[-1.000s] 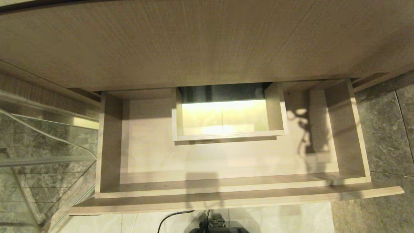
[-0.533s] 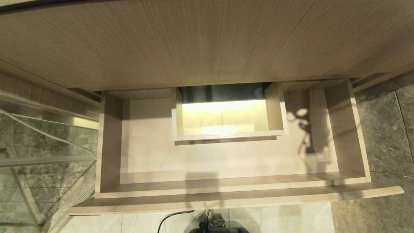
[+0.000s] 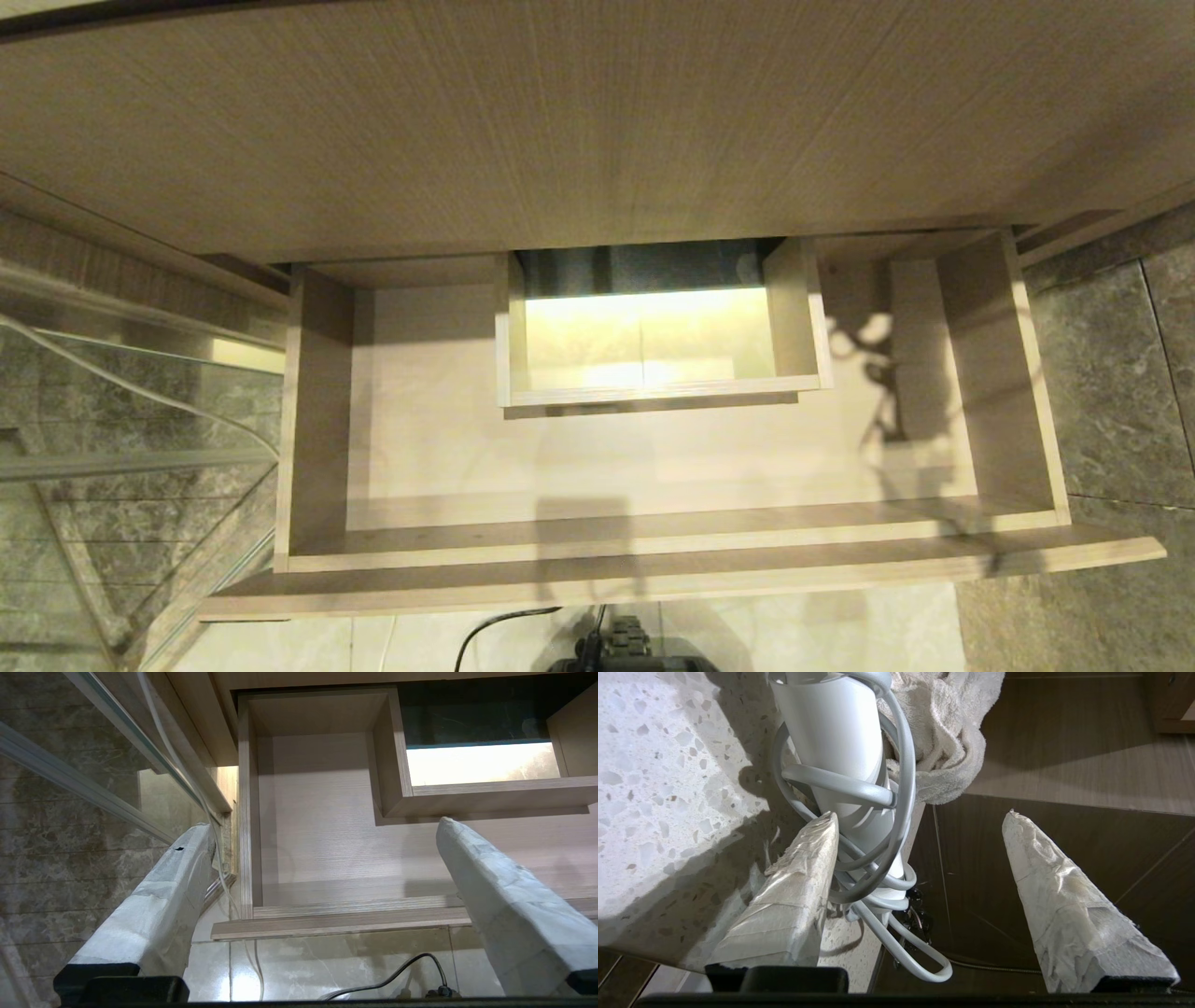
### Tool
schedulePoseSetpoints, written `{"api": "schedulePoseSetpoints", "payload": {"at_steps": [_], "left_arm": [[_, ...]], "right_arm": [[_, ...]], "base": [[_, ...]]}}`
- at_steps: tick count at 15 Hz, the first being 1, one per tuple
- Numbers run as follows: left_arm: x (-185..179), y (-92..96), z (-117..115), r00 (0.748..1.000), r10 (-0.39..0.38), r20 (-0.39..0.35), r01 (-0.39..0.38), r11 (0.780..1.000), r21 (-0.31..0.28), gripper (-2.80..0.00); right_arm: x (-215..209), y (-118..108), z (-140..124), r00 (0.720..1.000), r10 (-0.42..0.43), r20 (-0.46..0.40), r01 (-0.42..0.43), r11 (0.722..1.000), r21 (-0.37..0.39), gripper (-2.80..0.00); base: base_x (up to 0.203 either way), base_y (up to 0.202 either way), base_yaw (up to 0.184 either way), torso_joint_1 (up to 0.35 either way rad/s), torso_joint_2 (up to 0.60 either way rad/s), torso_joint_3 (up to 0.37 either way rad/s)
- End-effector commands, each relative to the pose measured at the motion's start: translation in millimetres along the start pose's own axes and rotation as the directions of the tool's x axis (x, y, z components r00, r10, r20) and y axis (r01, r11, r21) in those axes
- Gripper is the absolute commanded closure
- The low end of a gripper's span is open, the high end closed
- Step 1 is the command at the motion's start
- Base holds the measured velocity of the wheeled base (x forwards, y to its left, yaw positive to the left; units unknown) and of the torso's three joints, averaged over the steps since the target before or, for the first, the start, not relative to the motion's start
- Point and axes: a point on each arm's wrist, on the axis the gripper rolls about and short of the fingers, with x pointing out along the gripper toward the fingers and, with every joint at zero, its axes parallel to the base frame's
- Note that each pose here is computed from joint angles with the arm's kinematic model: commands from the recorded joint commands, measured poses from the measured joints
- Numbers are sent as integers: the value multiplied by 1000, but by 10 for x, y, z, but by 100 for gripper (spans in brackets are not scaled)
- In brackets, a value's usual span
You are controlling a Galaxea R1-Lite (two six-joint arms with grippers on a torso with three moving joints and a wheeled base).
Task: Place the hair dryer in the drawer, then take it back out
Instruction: Place it on the countertop
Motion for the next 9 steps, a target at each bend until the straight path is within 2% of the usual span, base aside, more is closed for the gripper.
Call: {"api": "schedulePoseSetpoints", "payload": {"at_steps": [1,8,9], "left_arm": [[11,1,-115,999,1,-38,-1,1000,0,-280],[11,1,-115,999,1,-38,-1,1000,0,-280],[11,1,-115,999,1,-38,-1,1000,-1,-280]], "right_arm": [[-57,-55,18,1000,-18,5,19,1000,-7,-280],[-489,-310,104,996,-84,34,84,996,-4,-280],[-608,-347,117,996,-83,36,83,997,-4,0]], "base": [[0,0,0,0,0,0],[0,0,0,0,0,0],[0,0,0,0,0,0]]}}
